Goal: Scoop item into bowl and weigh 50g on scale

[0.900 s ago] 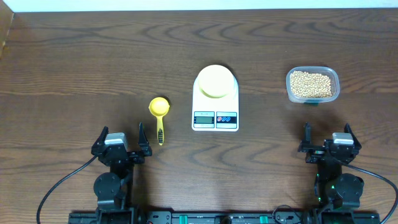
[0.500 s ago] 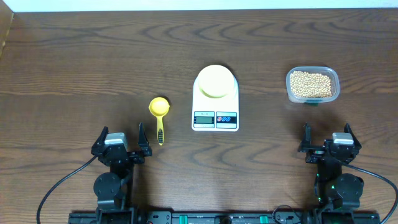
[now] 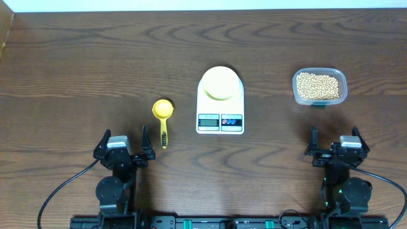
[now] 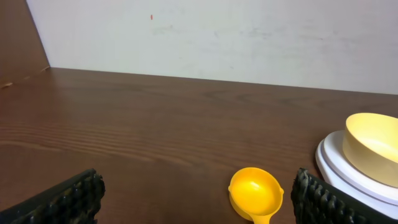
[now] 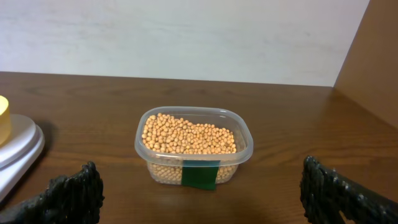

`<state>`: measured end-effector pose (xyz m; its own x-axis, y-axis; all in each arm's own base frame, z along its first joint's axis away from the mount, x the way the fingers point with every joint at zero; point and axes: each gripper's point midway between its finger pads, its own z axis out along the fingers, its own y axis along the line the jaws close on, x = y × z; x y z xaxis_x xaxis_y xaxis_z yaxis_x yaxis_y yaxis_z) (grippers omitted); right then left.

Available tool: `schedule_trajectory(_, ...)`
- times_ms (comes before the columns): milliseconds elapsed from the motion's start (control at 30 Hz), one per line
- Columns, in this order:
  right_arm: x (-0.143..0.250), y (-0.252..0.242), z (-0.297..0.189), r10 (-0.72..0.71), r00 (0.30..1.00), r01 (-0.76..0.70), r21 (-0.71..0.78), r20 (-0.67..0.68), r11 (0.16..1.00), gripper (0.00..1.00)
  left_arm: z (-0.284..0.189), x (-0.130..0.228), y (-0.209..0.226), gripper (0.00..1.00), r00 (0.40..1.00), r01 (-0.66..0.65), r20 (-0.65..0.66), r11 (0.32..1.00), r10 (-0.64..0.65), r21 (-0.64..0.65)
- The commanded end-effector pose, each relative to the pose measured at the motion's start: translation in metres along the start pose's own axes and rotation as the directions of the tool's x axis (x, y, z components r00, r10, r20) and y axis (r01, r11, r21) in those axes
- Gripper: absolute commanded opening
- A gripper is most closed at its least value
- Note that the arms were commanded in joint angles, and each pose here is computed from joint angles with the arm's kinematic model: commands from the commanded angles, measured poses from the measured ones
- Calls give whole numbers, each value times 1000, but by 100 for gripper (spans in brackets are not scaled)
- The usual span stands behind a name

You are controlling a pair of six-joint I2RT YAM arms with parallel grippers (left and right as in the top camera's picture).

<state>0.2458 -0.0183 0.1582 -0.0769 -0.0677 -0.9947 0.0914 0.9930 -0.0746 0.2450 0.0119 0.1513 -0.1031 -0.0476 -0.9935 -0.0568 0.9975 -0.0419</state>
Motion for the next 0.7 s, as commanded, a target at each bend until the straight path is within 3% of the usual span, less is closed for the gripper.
schedule_trajectory(0,1,0,0,-10,1000,10,1,0,1000,99,0,15,8,98,999,-11,-51,999,9,-39)
schedule_trajectory(433,1,0,0,-10,1000,10,1,0,1000,99,0,8,1,98,1000,21,-23,1000,-21,-1)
schedule_trajectory(500,1,0,0,-10,1000,10,1,-1,1000,99,-2,-6,-26,98,993,109,17,981,-113,159)
schedule_trajectory(567,1,0,0,-10,1000,10,1,0,1000,99,-13,-19,-64,98,980,184,4,906,-201,382)
schedule_trajectory(667,1,0,0,-10,1000,10,1,0,1000,99,-28,-38,-89,98,979,134,56,834,-194,535)
